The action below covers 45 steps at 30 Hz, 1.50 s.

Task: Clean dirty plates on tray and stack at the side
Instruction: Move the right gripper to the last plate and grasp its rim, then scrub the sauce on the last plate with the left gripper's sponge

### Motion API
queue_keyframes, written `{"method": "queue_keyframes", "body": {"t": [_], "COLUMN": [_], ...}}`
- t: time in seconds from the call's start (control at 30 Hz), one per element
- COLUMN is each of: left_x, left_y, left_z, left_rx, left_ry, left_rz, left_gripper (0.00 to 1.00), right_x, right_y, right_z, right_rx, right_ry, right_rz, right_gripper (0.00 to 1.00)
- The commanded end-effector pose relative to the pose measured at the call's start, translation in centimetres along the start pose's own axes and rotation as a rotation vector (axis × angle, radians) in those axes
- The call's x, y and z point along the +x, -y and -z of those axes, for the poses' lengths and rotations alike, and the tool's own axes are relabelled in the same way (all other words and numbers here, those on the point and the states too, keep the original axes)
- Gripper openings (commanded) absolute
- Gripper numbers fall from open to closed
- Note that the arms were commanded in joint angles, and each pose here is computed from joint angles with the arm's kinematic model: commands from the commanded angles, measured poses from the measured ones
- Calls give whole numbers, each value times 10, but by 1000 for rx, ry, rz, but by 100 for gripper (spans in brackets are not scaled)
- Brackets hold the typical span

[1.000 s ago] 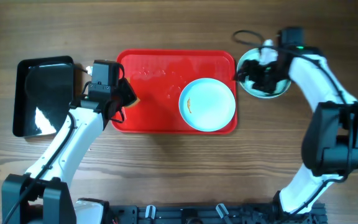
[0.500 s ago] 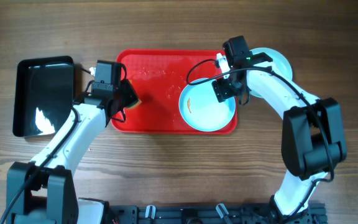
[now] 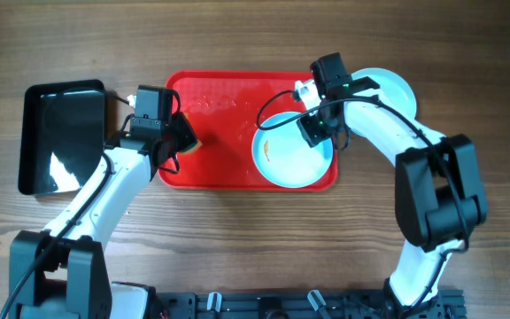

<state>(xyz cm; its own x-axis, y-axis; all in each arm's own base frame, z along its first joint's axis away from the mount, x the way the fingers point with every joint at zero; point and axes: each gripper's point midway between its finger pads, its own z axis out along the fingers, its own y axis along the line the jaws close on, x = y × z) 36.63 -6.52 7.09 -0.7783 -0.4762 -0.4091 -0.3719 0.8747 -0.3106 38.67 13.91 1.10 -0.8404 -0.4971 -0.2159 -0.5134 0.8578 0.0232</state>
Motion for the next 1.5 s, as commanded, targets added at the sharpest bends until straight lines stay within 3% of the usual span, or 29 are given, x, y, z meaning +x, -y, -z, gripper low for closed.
{"method": "queue_keyframes", "body": {"t": [0.0,0.13,0.2,0.4,0.5,0.67,0.77,0.83,1.1,1.2,1.27,1.47], "left_x": [4,3,3,3,4,4,3,3,4,4,4,4], "left_y": [-2,-2,-1,-1,-2,-2,-2,-1,-2,-2,-2,-2], "left_z": [-3,-3,-3,-3,-3,-3,-3,-3,-3,-3,-3,-3], "left_rx": [1,2,3,3,0,0,0,3,0,0,0,0], "left_ry": [-16,-15,-13,-13,-16,-16,-15,-12,-16,-16,-16,-16], "left_rz": [10,10,10,9,9,9,9,9,9,9,9,9], "left_gripper": [4,4,4,4,4,4,4,4,4,4,4,4], "right_x": [19,15,-3,-42,-51,-54,-48,-40,-17,-4,-3,-10], "right_y": [-9,-25,-63,-125,-109,-91,-115,-138,-132,-126,-125,-125], "right_z": [-27,-27,-27,-27,-26,-9,0,3,-8,-16,-20,-24], "right_rx": [-38,-94,-177,-200,-34,-29,-204,-315,-106,-58,-57,-63], "right_ry": [-88,-81,-26,108,150,99,29,-21,-89,-105,-98,-72], "right_rz": [-51,-103,-115,-110,-184,-277,-316,-316,-621,-668,-670,-668], "right_gripper": [50,41,41,48,50,54,50,55,60,52,39,31]}}
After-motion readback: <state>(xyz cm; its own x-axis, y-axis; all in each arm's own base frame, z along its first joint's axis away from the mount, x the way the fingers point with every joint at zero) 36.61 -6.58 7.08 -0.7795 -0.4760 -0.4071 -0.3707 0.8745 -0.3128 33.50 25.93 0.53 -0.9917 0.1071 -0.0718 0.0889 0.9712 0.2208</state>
